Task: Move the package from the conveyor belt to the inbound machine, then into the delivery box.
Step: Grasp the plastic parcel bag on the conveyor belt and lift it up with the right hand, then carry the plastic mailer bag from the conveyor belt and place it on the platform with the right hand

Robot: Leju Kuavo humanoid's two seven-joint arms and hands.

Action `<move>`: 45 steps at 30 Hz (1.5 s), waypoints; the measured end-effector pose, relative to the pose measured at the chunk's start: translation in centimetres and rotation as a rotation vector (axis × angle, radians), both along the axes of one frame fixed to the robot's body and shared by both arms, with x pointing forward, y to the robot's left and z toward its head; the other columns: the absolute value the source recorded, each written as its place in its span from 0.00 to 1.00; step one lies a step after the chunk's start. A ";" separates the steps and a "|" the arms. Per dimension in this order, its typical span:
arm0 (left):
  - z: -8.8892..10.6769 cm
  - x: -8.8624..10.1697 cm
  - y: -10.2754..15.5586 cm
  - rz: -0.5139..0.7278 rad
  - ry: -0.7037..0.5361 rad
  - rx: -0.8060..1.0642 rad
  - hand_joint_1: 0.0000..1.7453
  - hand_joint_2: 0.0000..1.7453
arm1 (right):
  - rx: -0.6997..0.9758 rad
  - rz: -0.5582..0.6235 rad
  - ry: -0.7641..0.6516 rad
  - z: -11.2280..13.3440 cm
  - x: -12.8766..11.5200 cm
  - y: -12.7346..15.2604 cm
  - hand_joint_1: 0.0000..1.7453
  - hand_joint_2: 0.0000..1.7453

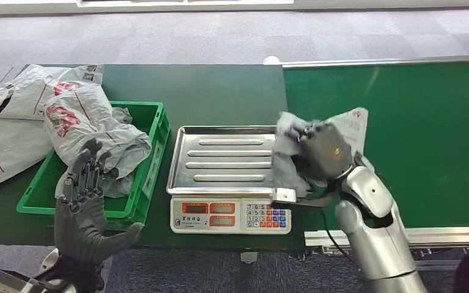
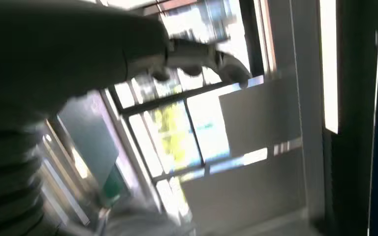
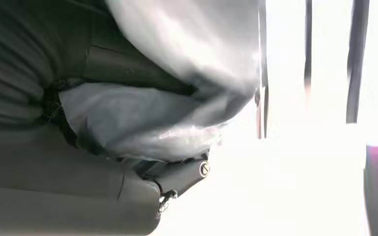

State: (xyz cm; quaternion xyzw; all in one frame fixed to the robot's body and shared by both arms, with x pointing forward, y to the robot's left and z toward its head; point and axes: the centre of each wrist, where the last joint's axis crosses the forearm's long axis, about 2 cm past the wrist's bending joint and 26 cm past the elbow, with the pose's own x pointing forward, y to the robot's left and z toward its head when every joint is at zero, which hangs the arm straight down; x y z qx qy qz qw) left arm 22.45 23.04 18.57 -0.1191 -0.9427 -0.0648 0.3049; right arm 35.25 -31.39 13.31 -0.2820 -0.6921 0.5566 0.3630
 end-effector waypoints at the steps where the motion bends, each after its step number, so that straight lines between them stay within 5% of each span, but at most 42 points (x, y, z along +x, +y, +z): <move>1: 0.0 0.1 -0.6 -0.034 0.009 -0.015 0.00 1.00 | 0.058 -0.027 -0.516 6.1 0.4 2.8 1.00 1.00; 2: 0.0 0.2 -1.2 -0.066 0.018 -0.030 0.00 1.00 | 0.084 -0.135 -1.063 12.4 -0.9 4.1 1.00 1.00; 3: 0.0 0.2 -1.5 -0.068 0.021 -0.039 0.00 1.00 | 0.124 -0.284 -1.408 15.9 -2.3 4.0 1.00 1.00; 5: -0.1 0.3 -1.6 -0.065 0.026 -0.046 0.00 1.00 | 0.159 -0.390 -1.540 17.8 -3.7 3.6 1.00 1.00; 14: -0.1 0.4 -2.0 -0.063 0.032 -0.063 0.00 1.00 | 0.238 -0.454 -1.434 20.7 -6.2 3.2 1.00 1.00; 33: -0.4 0.2 -1.2 -0.023 0.027 -0.064 0.00 1.00 | 0.277 -0.462 -1.436 20.3 -6.7 2.9 1.00 1.00; 38: -0.3 0.1 -1.0 -0.004 0.023 -0.074 0.00 1.00 | 0.324 -0.486 -1.349 19.6 -5.5 4.3 1.00 1.00; 45: -0.3 0.1 -1.0 -0.006 0.021 -0.073 0.00 1.00 | 0.438 -0.474 -1.052 15.9 -1.2 7.8 1.00 1.00</move>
